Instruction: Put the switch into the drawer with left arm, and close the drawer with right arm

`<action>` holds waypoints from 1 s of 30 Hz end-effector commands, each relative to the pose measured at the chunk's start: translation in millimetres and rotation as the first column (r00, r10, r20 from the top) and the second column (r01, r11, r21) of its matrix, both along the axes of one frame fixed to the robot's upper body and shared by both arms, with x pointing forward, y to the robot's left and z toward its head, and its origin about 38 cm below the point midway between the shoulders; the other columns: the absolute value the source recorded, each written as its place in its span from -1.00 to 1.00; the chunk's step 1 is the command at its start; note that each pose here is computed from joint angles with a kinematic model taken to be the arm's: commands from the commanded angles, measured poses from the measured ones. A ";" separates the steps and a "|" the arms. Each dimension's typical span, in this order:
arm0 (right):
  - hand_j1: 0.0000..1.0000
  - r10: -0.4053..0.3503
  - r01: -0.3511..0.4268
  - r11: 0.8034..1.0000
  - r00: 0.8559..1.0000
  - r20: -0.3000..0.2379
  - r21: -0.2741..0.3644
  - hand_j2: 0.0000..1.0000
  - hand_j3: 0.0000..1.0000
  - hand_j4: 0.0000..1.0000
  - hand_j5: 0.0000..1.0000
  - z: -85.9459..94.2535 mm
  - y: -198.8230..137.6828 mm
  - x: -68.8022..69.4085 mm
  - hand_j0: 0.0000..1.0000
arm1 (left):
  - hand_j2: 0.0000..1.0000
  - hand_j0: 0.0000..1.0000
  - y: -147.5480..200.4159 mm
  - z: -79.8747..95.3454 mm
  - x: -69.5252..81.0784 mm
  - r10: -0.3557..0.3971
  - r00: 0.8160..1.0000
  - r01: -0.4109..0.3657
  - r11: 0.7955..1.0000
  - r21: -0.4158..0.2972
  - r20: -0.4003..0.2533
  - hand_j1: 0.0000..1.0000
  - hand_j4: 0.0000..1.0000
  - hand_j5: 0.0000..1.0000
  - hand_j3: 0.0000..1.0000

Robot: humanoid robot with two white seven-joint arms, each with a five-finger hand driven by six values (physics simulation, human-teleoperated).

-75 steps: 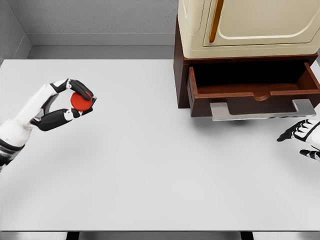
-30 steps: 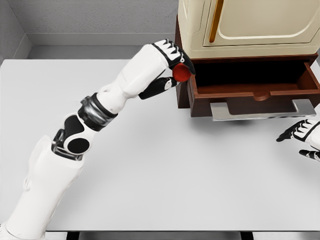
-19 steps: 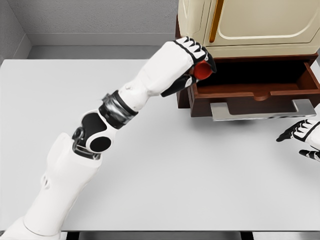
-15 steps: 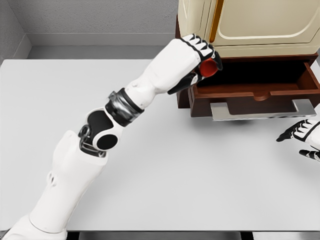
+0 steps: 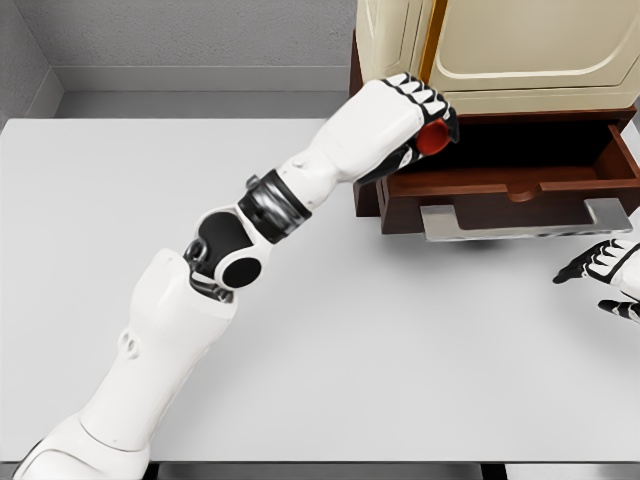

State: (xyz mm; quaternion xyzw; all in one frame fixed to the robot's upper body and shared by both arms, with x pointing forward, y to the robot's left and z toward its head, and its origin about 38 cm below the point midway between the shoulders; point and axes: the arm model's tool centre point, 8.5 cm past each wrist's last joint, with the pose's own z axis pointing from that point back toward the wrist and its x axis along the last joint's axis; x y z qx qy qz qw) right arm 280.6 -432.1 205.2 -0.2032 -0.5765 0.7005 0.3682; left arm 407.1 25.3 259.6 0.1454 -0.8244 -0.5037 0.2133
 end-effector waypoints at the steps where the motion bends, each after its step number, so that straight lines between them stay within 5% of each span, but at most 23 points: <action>1: 0.44 0.000 0.000 1.000 1.000 0.000 0.005 0.44 0.44 0.44 0.44 1.0 0.5 0.3 0.44 | -0.20 -0.20 -1.0 -3.2 1.0 0.005 1.000 -0.005 1.000 0.013 -0.001 -0.20 -0.20 -0.20 -0.20; 9: 0.44 -0.001 0.001 1.000 1.000 0.000 0.005 0.44 0.44 0.44 0.44 0.8 0.0 0.3 0.44 | -0.17 -0.17 -5.2 -3.2 0.7 0.004 1.000 -0.004 0.999 0.040 0.017 -0.17 -0.17 -0.17 -0.17; 10: 0.44 -0.003 0.003 1.000 1.000 0.000 0.004 0.44 0.44 0.44 0.44 0.7 -0.5 0.4 0.44 | -0.01 -0.01 -5.2 -3.2 0.8 0.004 1.000 -0.005 0.999 0.041 0.017 -0.01 -0.01 -0.01 -0.01; 11: 0.44 -0.003 0.003 1.000 1.000 0.000 0.005 0.44 0.44 0.44 0.44 0.4 -0.4 0.3 0.44 | 0.40 0.40 -5.2 -2.6 0.5 0.004 1.000 -0.005 0.999 0.039 0.019 0.40 0.40 0.40 0.40; 12: 0.44 -0.003 0.003 1.000 1.000 0.000 0.005 0.44 0.44 0.44 0.44 0.4 -0.4 0.3 0.44 | 0.51 0.51 -5.1 -2.5 0.5 0.004 1.000 -0.005 0.999 0.037 0.020 0.51 0.51 0.51 0.51; 30: 0.44 -0.001 0.001 1.000 1.000 0.000 0.005 0.44 0.44 0.44 0.44 0.8 0.0 0.3 0.44 | 0.52 0.52 -6.5 -2.9 0.8 0.017 0.999 -0.020 0.998 0.066 0.042 0.52 0.52 0.52 0.52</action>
